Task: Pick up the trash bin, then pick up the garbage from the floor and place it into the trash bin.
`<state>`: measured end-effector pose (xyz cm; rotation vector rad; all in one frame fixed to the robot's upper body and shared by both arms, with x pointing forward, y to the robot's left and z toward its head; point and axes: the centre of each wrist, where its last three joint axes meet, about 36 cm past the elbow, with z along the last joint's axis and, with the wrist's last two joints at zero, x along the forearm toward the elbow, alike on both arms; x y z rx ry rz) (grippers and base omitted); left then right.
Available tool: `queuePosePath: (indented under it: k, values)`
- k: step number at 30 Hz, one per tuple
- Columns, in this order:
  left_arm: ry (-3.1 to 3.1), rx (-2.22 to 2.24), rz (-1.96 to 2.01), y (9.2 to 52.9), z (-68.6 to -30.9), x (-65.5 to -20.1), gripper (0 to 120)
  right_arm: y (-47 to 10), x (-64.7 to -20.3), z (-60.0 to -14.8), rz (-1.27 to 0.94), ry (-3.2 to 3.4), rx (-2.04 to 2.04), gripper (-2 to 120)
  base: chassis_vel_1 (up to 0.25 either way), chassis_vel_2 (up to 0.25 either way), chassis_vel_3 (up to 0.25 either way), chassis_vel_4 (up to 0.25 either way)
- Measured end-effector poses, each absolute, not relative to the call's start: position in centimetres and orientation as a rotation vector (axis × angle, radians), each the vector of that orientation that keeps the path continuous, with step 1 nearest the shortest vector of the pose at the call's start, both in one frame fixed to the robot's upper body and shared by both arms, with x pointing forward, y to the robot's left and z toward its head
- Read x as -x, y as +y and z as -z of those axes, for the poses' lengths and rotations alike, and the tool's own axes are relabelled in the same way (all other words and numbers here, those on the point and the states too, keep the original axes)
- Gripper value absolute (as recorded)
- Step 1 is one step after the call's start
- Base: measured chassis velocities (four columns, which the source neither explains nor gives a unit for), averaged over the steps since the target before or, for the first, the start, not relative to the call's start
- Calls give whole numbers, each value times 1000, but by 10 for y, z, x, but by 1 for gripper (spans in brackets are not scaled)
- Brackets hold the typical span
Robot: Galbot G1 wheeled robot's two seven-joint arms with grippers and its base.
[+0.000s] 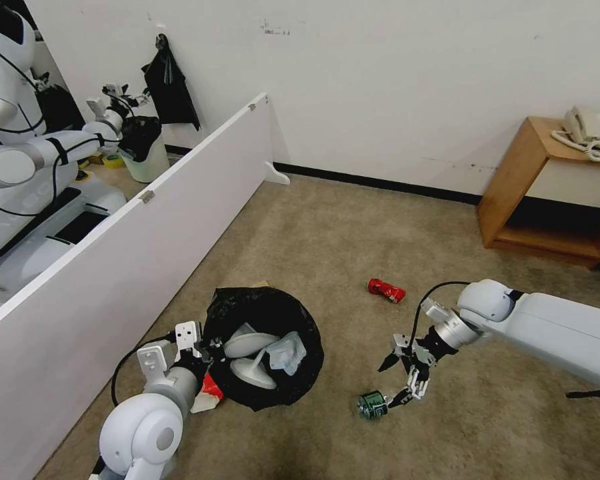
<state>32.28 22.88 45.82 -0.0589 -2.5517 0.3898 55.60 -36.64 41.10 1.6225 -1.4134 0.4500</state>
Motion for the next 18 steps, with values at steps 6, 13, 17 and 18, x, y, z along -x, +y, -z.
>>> queuePosePath:
  k: [6, 13, 17, 18]
  values:
    - [-2550, 57, -391, 230, -456, -324, 0, -373, -560, -406, -454, -1412, -1601, 100, 0, 0, 0, 0]
    - [-2549, 52, -391, 231, -454, -327, 0, -376, -567, -400, -471, -1393, -1587, 100, 0, 0, 0, 0]
    - [-2549, 51, -391, 233, -454, -328, 0, -375, -569, -397, -472, -1390, -1584, 100, 0, 0, 0, 0]
    - [-2548, 49, -391, 234, -453, -329, 0, -374, -571, -395, -472, -1387, -1583, 100, 0, 0, 0, 0]
